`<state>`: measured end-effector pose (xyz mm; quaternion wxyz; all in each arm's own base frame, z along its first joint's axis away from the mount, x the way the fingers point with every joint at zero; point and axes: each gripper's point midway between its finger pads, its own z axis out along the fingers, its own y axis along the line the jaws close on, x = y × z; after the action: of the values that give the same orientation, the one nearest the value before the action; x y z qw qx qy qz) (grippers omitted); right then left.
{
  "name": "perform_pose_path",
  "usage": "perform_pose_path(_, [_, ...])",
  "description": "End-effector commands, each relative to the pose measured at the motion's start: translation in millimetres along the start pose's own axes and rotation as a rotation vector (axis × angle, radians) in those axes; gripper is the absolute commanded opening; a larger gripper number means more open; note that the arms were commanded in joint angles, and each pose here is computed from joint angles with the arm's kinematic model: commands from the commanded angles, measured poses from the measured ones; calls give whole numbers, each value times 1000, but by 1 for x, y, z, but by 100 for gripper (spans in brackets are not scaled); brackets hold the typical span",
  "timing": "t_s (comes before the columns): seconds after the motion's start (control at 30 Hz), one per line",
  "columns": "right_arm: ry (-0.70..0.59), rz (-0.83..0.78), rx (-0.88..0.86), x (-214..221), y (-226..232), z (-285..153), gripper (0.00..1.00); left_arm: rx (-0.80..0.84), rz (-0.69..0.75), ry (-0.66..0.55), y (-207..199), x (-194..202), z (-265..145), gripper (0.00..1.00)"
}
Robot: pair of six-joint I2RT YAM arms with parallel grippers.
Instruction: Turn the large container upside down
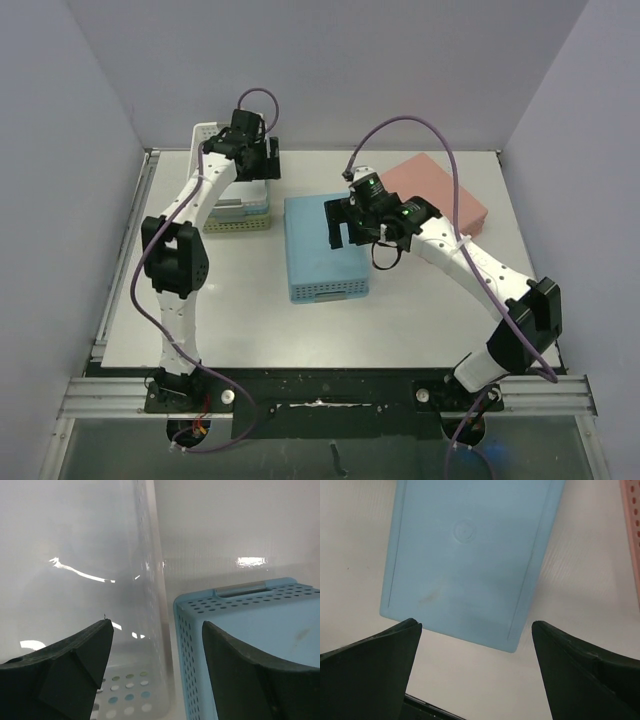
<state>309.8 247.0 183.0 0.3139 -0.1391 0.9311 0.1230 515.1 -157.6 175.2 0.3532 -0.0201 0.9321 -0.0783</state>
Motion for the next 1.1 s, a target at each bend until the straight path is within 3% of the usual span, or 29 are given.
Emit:
perform_pose_path(0.0, [-146, 59, 54, -33, -20, -31, 100, 9, 12, -41, -3, -24, 0, 69])
perform_pose_path(0.17, [-128, 90, 81, -23, -32, -28, 100, 24, 7, -52, -7, -29, 3, 44])
perform_pose_path(0.3, [-123, 96, 82, -21, -32, -26, 100, 3, 15, -79, -3, -35, -4, 9])
perform_pose_path(0.37, [-123, 94, 83, -22, -33, -26, 100, -10, 16, -95, -1, -41, -13, 1])
perform_pose_path(0.77, [-121, 88, 41, -24, -21, -19, 100, 15, 34, -364, -4, -104, -149, 0])
perform_pose_path(1.07, [-143, 109, 39, -19, -23, -27, 100, 266, 27, -492, -40, -112, -242, 0])
